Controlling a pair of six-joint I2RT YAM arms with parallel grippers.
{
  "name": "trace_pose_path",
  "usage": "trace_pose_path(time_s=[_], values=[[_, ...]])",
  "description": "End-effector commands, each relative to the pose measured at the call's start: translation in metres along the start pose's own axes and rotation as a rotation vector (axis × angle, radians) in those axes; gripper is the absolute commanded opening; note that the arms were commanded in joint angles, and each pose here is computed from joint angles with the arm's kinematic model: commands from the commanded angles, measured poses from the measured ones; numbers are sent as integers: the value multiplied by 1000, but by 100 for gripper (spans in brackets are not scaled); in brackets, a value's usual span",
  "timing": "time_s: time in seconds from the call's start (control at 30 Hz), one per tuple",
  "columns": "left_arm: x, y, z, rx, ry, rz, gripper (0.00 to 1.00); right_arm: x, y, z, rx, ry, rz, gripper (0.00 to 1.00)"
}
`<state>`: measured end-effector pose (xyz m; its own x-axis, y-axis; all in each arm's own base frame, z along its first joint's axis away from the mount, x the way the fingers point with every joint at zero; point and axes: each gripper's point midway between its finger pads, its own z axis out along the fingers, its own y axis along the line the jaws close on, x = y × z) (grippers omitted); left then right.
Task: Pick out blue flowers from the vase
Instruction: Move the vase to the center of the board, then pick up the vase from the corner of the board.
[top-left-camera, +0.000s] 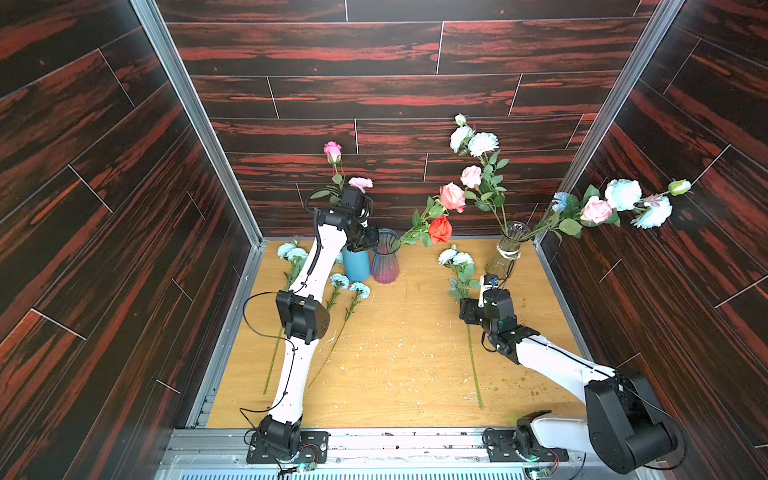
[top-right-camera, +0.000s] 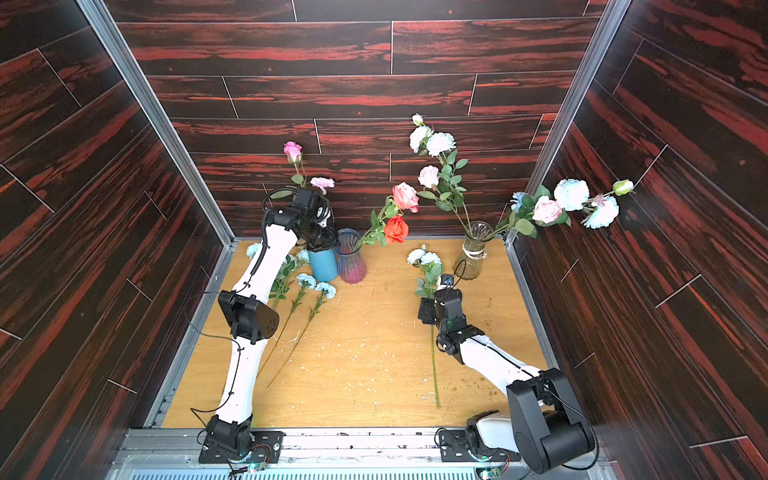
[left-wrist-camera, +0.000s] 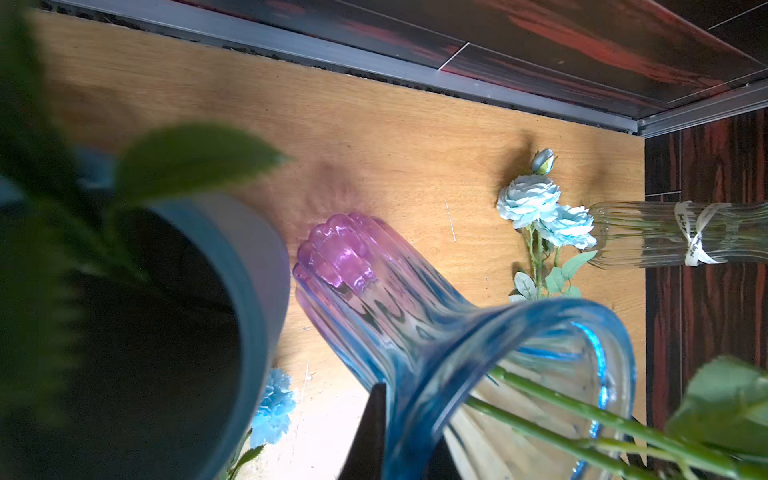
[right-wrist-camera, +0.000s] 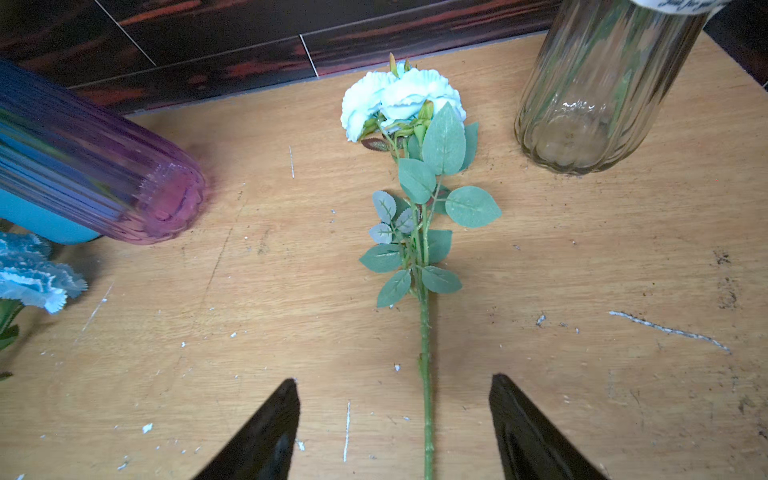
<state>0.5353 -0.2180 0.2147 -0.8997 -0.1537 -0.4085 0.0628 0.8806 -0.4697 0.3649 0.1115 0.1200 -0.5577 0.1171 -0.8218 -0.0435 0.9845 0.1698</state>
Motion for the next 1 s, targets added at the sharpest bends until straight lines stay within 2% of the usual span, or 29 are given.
trace_pose_path(time_s=[0.0,0.1,0.2,0.43,0.53,0.77,0.97], values=[[-15,-26,-16,93,-66,35,18,-7,5,0,-12,-8,-9,75],[-18,-28,-15,104,-74,34,29,-7,5,0,-12,-8,-8,75],[-21,-31,-17,116,-89,34,37,-7,5,0,-12,-8,-8,75],[-23,-36,-26,126,-105,46,40,-7,6,1,-14,-7,-10,75],[-27,-39,-38,118,-137,69,42,-7,5,1,-13,-6,-10,75],[-31,-53,-73,87,-217,137,66,-7,5,1,-14,-7,-9,75],[-19,-77,-106,28,-290,248,71,-6,5,0,-15,-10,-8,76]])
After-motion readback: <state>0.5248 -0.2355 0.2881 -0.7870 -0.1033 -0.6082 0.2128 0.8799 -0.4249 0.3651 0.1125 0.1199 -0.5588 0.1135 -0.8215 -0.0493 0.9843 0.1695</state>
